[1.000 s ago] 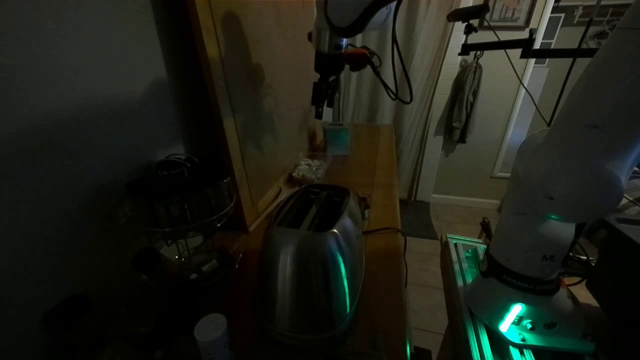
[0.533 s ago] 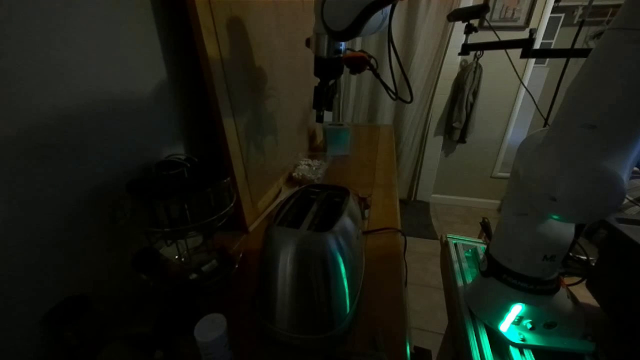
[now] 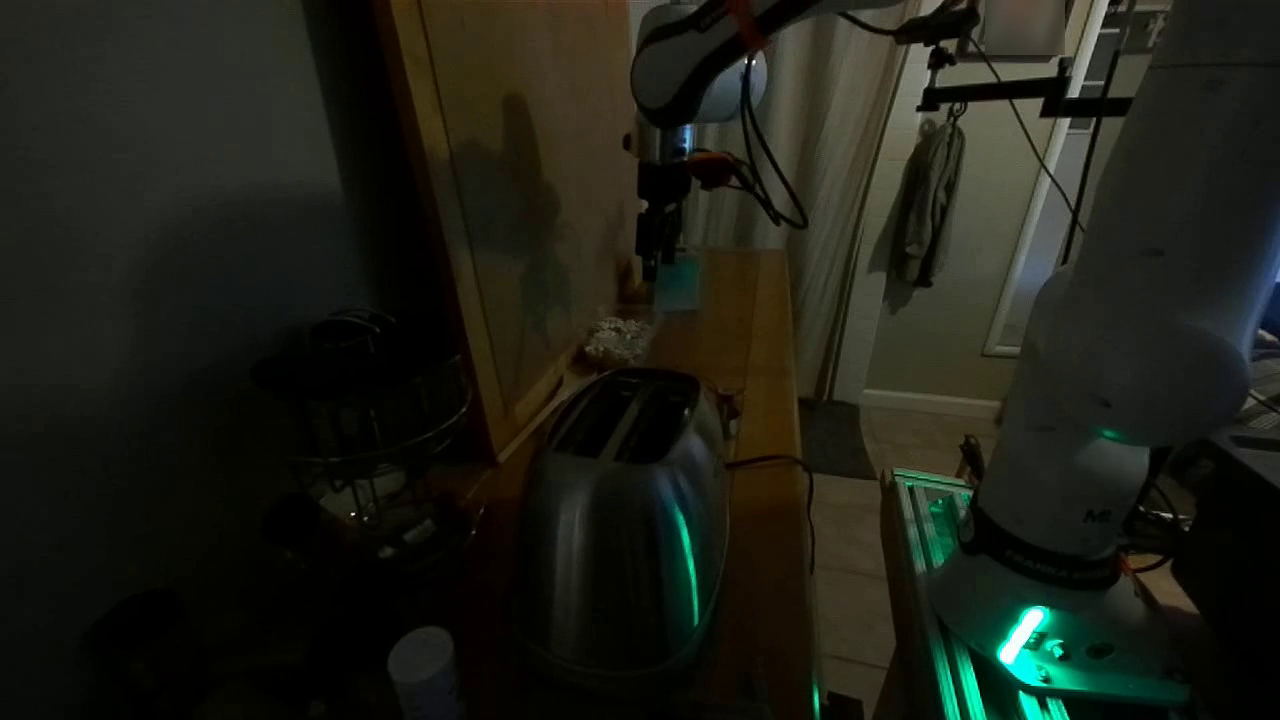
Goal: Put one white object on the silver spoon then lift the spoon and put the object in the silver bowl.
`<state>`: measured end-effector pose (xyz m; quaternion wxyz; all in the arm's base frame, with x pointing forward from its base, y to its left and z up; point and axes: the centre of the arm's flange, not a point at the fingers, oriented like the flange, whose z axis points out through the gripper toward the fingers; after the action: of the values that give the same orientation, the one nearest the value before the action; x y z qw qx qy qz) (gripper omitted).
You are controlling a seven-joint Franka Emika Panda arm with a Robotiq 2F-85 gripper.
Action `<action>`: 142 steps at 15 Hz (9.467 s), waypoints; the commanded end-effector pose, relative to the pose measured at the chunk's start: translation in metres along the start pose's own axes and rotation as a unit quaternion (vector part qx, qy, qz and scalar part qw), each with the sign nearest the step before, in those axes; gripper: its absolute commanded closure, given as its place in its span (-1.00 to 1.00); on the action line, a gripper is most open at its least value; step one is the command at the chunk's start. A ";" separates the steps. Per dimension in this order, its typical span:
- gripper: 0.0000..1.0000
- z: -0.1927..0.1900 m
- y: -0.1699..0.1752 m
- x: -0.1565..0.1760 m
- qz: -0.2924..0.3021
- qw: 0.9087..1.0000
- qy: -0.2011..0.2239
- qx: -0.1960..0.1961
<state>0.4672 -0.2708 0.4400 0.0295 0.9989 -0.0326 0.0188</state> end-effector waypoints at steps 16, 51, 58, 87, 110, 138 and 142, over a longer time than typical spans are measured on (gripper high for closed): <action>-0.48 0.114 0.086 0.075 -0.006 0.994 0.100 0.041; 0.99 0.074 0.089 0.012 0.069 0.992 -0.091 0.061; 0.99 0.101 0.062 -0.035 0.147 0.959 -0.203 0.131; 0.99 0.175 0.041 -0.077 0.217 0.923 -0.242 0.204; 0.04 0.177 0.048 -0.078 0.212 0.930 -0.240 0.182; -0.05 0.184 0.051 -0.055 0.234 0.952 -0.163 0.112; 0.53 0.183 0.053 -0.056 0.236 0.952 -0.163 0.105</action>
<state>0.4151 -0.3369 0.2610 -0.0979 0.9501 -0.2646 -0.1328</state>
